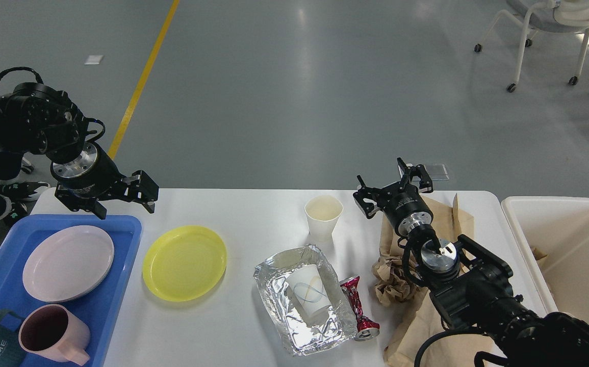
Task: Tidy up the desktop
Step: 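Move the left gripper to the yellow plate's edge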
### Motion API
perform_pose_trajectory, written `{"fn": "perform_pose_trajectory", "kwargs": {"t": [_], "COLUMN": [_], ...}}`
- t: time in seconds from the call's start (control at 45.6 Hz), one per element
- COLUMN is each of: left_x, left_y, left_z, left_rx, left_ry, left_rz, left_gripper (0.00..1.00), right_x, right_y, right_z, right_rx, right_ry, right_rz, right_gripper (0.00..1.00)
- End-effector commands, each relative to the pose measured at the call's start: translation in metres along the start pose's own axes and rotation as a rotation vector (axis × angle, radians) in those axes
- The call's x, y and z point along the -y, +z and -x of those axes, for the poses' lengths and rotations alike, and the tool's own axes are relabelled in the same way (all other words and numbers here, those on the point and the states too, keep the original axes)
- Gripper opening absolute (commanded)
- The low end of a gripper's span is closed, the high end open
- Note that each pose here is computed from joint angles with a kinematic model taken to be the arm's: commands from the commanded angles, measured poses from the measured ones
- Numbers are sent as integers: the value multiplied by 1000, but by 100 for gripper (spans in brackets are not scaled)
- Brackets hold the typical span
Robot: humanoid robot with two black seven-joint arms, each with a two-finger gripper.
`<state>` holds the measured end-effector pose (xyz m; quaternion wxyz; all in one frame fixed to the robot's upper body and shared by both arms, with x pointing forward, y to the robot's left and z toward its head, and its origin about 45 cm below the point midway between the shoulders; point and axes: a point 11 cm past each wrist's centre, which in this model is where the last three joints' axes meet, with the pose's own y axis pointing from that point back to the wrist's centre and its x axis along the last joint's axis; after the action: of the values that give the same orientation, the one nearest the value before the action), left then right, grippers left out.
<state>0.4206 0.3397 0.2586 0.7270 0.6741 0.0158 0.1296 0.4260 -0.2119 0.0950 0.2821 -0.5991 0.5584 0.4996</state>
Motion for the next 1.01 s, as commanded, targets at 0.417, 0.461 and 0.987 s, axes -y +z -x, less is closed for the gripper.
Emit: {"fn": "perform_pose_trajectory", "kwargs": {"t": [0.417, 0.461, 0.987], "left_x": [29, 32, 56], "left_y": [10, 10, 2], "left_z": [-1, 0, 10], "left_rx": [65, 69, 29], "left_ry": [103, 106, 96], "left_rz": [-16, -19, 13], "left_gripper": [96, 96, 96], "right_x": [0, 0, 0], "right_y": [0, 0, 0], "right_z": [0, 0, 0], "right_rx": [1, 0, 0], "right_ry": [0, 0, 0], "right_rz": [-1, 0, 0], "right_gripper": [100, 100, 100]}}
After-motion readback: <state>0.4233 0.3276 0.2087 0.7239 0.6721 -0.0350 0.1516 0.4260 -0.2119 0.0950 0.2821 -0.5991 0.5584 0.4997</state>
